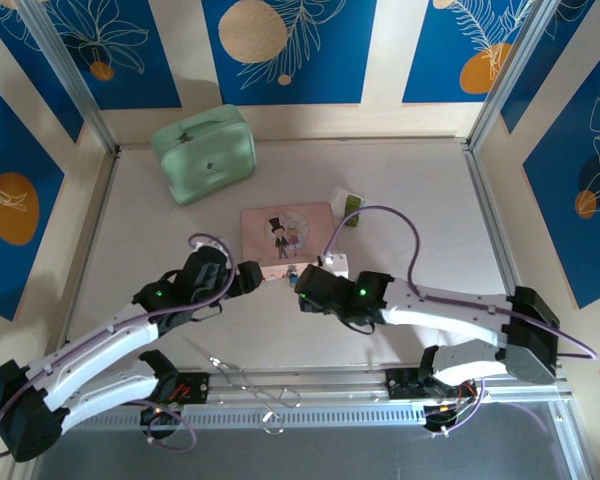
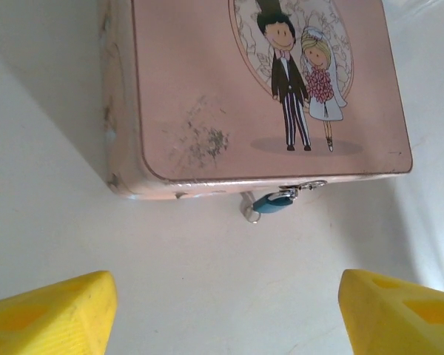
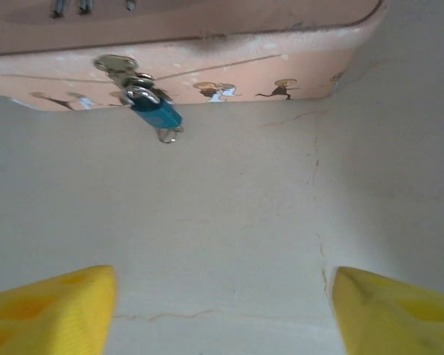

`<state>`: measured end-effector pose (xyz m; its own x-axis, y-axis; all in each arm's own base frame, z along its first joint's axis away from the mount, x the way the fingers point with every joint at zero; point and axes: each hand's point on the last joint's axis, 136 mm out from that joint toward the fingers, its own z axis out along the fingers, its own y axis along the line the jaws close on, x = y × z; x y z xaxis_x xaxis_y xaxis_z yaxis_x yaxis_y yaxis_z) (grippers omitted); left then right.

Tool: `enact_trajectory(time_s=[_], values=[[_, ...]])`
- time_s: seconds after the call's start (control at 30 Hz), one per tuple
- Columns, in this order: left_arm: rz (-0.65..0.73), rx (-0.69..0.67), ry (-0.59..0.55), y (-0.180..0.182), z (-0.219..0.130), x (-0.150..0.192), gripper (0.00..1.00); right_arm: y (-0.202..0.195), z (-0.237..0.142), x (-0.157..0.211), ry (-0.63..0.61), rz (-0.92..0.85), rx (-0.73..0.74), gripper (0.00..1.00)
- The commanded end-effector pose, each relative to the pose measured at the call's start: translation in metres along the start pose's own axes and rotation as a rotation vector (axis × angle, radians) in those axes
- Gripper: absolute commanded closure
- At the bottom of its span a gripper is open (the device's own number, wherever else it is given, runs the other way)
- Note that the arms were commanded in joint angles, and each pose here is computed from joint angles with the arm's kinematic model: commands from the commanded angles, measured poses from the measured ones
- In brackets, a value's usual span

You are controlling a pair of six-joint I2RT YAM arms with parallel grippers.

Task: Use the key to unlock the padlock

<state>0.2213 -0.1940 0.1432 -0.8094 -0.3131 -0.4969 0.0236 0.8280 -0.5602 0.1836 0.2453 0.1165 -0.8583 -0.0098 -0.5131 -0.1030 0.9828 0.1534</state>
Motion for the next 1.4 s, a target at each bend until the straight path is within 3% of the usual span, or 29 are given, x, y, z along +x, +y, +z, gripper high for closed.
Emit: enact_trajectory(time_s=[0.0,0.33,0.5,0.7,1.03,1.37], values=[[-0.074,0.071,-0.018,-0.017,0.006,0.001,0.22,0.024,0.010,0.002,0.028,-0.045,-0.055,0.32],[-0.118,0.030,0.022,-0.017,0.034,0.005,0.23,0.055,0.042,-0.014,-0.106,-0.069,-0.055,0.42],[-0.115,-0.021,0.032,-0.010,0.044,0.000,0.23,0.056,0.054,-0.031,-0.262,-0.094,-0.028,0.36],[-0.118,-0.036,0.039,-0.006,0.054,-0.009,0.25,0.070,0.078,-0.025,-0.119,-0.118,-0.181,0.42],[-0.099,-0.030,0.024,-0.012,0.060,-0.023,0.27,0.052,0.100,-0.028,-0.106,-0.141,-0.054,0.45],[-0.107,-0.017,0.031,-0.013,0.064,-0.022,0.30,0.050,0.107,-0.039,-0.150,-0.128,-0.044,0.46]])
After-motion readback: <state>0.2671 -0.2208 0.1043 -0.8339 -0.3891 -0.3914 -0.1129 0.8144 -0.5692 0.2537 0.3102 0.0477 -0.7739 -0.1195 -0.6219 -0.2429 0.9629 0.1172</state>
